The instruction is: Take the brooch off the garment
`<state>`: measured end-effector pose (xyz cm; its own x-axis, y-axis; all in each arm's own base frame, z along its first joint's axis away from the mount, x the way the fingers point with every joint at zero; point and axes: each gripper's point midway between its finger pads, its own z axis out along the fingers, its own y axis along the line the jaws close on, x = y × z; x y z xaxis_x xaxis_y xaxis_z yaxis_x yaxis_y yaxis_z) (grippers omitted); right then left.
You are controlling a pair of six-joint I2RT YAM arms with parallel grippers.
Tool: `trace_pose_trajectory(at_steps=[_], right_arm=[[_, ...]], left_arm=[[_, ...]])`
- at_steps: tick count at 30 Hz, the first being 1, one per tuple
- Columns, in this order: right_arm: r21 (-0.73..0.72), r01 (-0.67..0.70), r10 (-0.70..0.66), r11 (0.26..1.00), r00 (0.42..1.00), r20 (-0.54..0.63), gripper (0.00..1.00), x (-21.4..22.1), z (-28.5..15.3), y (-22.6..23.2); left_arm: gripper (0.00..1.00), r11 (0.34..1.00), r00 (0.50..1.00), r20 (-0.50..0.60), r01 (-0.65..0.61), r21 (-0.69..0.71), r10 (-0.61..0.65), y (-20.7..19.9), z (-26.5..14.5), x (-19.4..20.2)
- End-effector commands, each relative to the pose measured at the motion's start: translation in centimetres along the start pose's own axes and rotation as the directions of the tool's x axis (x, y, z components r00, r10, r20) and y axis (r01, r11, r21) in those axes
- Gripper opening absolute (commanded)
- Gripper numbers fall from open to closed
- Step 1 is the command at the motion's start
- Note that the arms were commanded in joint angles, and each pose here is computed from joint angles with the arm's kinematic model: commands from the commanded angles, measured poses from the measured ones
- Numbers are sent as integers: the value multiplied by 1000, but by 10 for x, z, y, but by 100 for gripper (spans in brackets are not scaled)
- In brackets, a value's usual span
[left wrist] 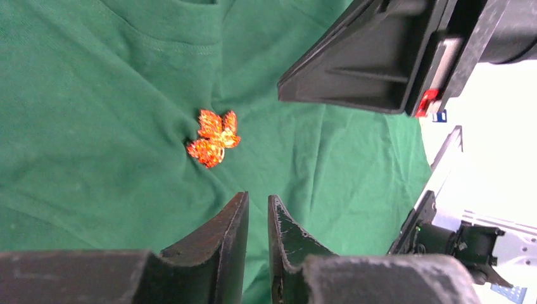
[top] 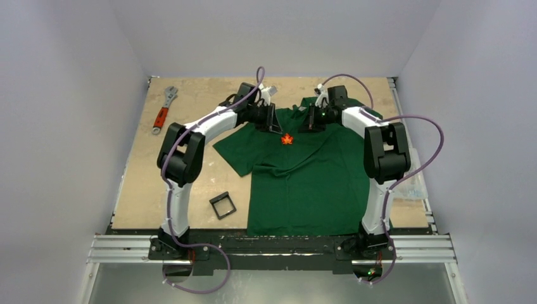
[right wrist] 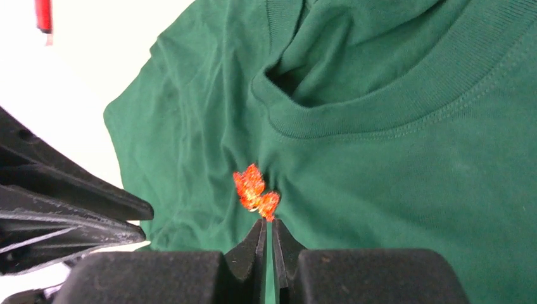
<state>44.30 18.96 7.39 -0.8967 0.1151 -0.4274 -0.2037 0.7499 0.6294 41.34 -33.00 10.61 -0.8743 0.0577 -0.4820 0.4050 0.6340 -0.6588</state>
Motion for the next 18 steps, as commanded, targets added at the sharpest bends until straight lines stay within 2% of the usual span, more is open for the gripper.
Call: trace_pose_trajectory(at_steps=[1,11,18], right_arm=[[50,54,-53,997,998,-23,7,-1,16,-11],[5,35,-34,999,995,-88,7,16,39,-12],[-109,44,-57,993,991,-119,10,24,48,17]], left_arm=[[15,999,999,14,-35,-19,35,6,13,-11],[15,999,999,-32,-15,-35,14,17,44,5],[17,998,998,-66,21,-58,-25,34,50,14]])
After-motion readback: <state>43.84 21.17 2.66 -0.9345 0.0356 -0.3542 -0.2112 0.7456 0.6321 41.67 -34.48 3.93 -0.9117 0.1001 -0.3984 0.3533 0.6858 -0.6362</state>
